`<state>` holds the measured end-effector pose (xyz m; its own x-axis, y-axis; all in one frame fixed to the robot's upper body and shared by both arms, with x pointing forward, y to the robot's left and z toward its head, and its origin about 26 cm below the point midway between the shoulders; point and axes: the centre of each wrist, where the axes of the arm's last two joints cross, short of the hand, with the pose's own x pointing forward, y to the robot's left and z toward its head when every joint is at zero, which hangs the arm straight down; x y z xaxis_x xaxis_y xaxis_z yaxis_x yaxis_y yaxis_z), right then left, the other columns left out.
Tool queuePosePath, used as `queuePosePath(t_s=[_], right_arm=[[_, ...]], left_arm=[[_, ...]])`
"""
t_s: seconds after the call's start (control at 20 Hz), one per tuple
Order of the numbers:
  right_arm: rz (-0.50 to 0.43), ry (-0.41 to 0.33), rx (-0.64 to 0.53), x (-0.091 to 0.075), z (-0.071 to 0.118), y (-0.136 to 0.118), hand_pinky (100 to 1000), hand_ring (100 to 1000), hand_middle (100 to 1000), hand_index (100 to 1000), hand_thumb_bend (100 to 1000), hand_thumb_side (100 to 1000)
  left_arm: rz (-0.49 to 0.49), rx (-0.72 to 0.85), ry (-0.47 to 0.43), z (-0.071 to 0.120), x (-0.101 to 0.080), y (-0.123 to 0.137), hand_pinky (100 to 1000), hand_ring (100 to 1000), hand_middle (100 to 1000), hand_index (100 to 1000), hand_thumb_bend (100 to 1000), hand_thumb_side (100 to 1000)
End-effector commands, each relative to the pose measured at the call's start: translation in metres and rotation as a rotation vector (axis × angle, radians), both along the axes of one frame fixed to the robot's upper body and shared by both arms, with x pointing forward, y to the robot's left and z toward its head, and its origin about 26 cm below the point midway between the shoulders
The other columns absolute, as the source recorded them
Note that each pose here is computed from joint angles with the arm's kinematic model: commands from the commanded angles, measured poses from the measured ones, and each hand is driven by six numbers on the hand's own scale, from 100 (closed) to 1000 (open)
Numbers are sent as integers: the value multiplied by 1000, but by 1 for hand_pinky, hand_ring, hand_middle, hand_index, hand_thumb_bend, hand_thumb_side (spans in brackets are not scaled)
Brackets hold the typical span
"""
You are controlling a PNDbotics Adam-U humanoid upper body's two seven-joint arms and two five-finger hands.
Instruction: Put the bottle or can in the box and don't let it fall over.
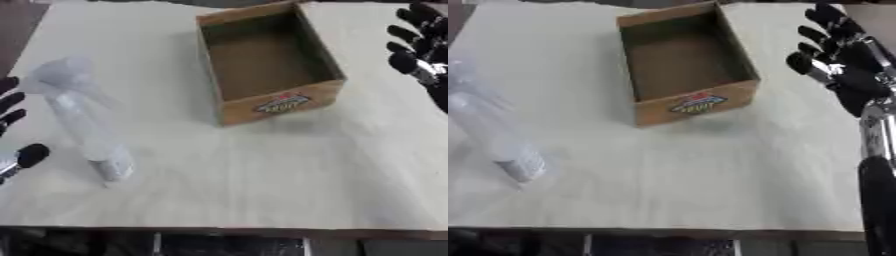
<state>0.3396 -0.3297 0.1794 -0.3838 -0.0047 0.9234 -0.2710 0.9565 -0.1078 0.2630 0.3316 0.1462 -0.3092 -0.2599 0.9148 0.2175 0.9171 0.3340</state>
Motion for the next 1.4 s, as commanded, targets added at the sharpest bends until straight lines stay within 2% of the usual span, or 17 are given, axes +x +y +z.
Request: queuePosePath(t_s=[0.05, 0.95, 1.4], right_arm=[[-1, -27, -27, -2, 11, -4, 1000, 1000, 1000, 989, 681, 173], [12, -21, -29, -1, 10, -2, 1000, 1000, 1000, 987, 660, 172], [16, -15, -27, -1, 10, -1, 1000, 1000, 1000, 985, 650, 171]], left_arm=[[-29, 41, -10, 12, 1, -2, 1000, 1000, 1000, 950, 785, 267], [-133, 35, 60, 16, 15, -19, 1000, 1000, 1000, 947, 783, 281], [-189, 94, 89, 11, 20, -24, 1000, 1000, 1000, 943, 767, 246]])
